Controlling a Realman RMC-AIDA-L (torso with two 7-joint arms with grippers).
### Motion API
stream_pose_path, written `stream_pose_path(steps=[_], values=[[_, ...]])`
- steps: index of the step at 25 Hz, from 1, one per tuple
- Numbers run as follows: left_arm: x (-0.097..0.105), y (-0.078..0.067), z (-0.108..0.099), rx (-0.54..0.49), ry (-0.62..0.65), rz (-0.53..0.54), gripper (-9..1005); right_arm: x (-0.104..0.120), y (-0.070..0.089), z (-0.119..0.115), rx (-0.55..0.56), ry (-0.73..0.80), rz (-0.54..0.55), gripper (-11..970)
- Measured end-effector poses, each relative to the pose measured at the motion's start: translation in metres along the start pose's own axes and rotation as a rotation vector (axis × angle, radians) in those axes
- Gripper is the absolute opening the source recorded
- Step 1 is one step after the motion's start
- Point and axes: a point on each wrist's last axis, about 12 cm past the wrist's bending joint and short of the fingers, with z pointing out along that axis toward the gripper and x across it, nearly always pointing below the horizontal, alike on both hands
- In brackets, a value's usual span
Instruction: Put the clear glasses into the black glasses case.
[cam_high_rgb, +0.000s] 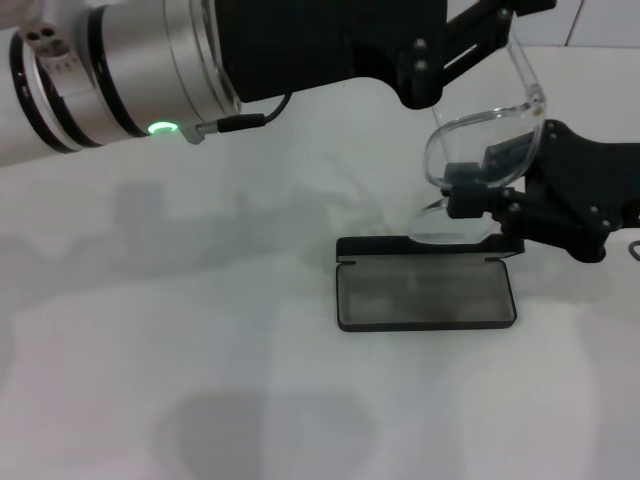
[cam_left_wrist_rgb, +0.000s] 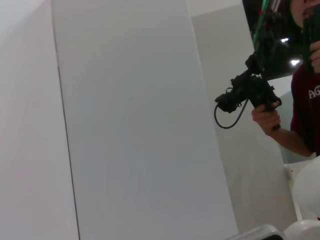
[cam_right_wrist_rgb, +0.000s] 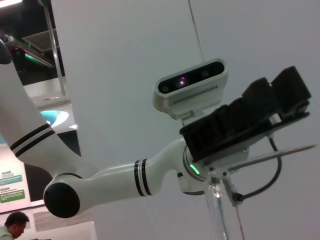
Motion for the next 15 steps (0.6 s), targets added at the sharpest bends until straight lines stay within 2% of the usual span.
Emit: stream_pose_path(steps=[15], values=[[0.015, 0.000, 0.001, 0.037, 0.035, -0.065, 123, -0.001, -0.001, 0.004, -0.024, 0.005, 0.005, 119]])
